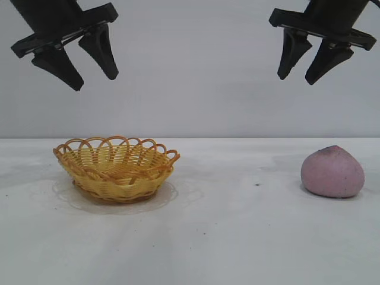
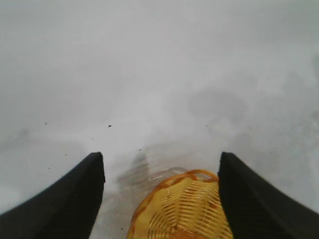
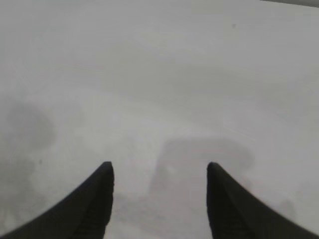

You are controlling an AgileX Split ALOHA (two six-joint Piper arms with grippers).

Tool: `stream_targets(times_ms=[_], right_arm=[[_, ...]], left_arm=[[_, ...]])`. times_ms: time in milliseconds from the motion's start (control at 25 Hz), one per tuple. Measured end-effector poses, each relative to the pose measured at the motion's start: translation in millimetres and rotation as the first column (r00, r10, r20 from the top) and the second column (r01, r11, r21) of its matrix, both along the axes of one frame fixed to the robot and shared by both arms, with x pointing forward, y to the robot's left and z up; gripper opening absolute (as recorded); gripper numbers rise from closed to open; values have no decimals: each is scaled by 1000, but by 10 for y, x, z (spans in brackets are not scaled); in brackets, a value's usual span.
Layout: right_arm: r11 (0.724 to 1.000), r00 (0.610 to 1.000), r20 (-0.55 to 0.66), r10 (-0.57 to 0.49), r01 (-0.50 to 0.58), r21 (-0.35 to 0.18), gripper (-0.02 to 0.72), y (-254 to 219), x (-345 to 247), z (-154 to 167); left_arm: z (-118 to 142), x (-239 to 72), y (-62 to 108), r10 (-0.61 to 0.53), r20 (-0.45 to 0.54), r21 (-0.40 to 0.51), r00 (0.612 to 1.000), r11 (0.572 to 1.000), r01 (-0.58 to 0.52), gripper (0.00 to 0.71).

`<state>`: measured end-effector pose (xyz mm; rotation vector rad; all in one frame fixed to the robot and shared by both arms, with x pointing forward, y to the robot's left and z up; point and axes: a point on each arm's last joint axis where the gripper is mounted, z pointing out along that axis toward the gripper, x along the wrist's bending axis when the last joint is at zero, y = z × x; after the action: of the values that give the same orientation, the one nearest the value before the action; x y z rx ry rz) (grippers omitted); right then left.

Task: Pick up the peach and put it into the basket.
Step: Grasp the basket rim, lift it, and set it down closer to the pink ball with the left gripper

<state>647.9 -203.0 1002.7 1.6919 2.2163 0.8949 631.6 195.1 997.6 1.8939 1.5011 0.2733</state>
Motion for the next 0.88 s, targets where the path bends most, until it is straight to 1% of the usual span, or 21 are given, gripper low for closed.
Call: stream_targets(times_ms=[600,760,880], right_arm=[[1000,1000,2,6,-6,-3,358,0,-1,0],[1000,1000,3,14,-14,-8,358,0,-2,-1],[1000,1000,4,16,-16,-9,358,0,-2,-1]], left_arm=[[-3,-6,-2,-7,-4,2,1000,1000,7,440],[0,-20,-5,-84,-26,59,996,995,86,440],[-11,37,-34,-166,-88,97,982,980,174,440]])
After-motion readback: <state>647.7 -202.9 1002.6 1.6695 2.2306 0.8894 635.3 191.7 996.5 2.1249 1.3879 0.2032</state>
